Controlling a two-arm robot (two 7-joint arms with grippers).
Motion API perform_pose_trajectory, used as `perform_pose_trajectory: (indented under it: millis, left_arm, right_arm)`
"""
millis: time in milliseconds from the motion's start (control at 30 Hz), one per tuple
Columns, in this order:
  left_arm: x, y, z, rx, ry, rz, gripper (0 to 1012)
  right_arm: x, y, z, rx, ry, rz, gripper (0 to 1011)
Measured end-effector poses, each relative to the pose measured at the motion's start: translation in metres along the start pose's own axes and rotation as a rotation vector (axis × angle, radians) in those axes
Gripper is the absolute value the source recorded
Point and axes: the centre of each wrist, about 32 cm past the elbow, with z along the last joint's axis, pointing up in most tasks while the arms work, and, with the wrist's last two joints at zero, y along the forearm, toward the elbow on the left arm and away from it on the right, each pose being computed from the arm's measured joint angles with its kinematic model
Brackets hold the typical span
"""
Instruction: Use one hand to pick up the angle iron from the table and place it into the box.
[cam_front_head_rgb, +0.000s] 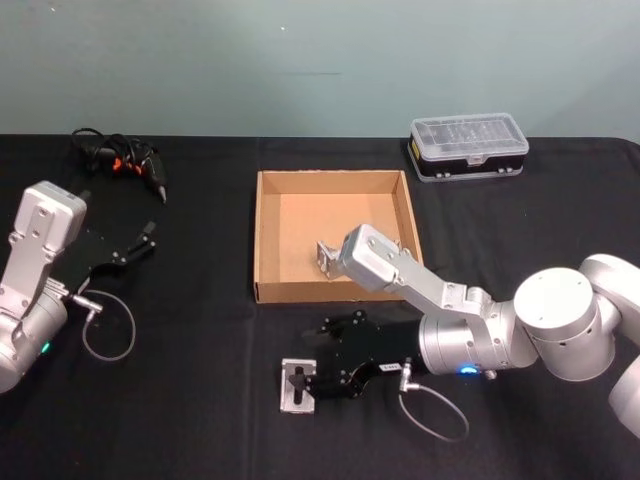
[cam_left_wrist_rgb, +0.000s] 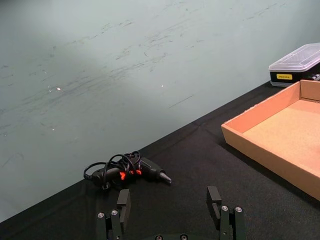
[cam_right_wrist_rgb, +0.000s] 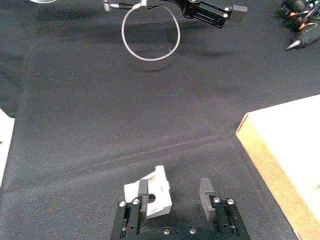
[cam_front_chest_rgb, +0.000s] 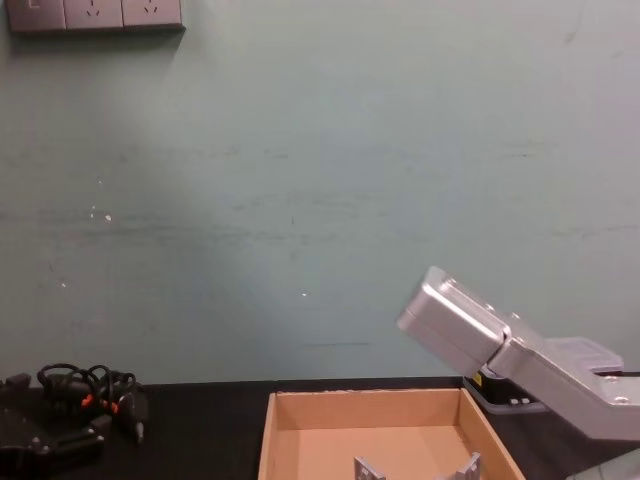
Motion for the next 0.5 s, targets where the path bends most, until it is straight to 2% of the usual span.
perform_pose_trajectory:
  millis: [67,100,267,367,400,467,500]
  left_arm:
    - [0.0,0.0,0.0,0.0,0.0,0.0,1000]
    - [0.0,0.0,0.0,0.0,0.0,0.0,1000]
    - [0.0,0.0,0.0,0.0,0.0,0.0,1000]
    - [0.0,0.0,0.0,0.0,0.0,0.0,1000]
    - [0.0,0.0,0.0,0.0,0.0,0.0,1000]
    - [0.0,0.0,0.0,0.0,0.0,0.0,1000]
    - [0.0,0.0,0.0,0.0,0.0,0.0,1000]
  right_arm:
    - [-0.0007,0.0006,-0.0006,0.0,0.001,0.002,609]
    - [-0.0008,0.0007,-0.0008,0.0,0.001,0.002,609]
    - [-0.0018,0.0016,-0.0023,0.0,0.004,0.003,403]
    - [-0.0022,0.0021,-0.0032,0.0,0.004,0.004,342]
    - [-0.0025,0.0023,-0.0036,0.0,0.005,0.005,280]
    - [-0.0029,0.0024,-0.0041,-0.001,0.005,0.005,223]
    - [-0.0029,0.0024,-0.0041,-0.001,0.005,0.005,223]
